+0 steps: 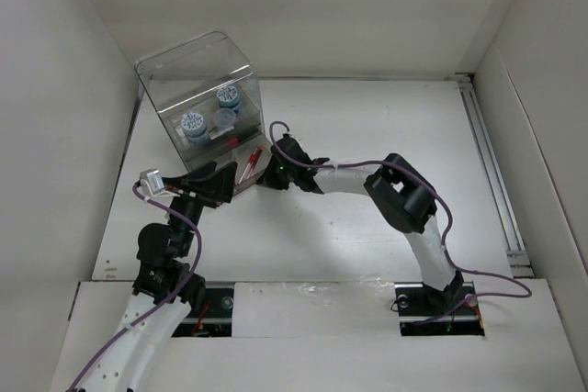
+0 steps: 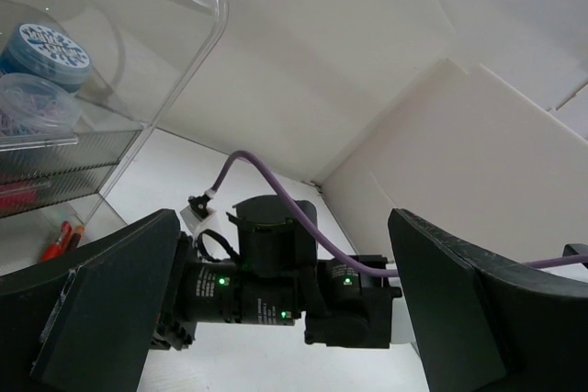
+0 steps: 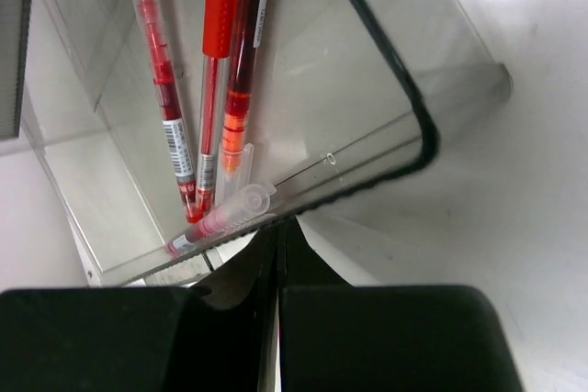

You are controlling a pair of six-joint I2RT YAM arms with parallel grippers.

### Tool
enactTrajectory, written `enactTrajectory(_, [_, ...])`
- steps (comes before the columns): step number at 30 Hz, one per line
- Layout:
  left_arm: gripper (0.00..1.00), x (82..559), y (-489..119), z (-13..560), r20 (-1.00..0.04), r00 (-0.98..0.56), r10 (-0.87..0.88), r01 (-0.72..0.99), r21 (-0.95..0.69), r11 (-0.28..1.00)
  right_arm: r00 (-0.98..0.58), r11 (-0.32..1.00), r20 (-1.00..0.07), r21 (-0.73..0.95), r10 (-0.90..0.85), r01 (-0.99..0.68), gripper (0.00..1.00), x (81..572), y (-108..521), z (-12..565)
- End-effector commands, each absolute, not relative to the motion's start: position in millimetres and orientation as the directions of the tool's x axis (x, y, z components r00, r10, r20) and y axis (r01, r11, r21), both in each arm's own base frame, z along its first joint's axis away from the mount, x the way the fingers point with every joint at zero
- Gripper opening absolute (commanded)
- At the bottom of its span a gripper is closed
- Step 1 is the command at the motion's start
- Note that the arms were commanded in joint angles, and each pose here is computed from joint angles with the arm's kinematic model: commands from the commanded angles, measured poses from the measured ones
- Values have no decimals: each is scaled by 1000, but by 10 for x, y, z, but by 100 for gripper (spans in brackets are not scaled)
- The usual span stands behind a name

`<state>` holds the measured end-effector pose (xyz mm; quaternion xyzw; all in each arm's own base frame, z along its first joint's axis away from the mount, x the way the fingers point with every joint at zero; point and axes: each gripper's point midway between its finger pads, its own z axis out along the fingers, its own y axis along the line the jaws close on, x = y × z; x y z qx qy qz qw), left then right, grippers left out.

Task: Sort the stationery into containers
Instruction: Close the drawer in the storage box.

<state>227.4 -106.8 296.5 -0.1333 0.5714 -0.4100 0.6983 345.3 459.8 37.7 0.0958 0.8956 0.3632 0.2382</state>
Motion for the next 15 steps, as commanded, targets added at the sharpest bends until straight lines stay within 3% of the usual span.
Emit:
enactTrajectory(1, [97,2230,-1089,3080,-675,29,-738,462,-645,608,-815,676,-423,735,395,-54,2,3767,4757,673])
enactTrajectory(15, [97,2237,-1074,3081,-672,35,-739,456,-647,610,-837,562,-373,821,400,-97,2,3926,5204,895])
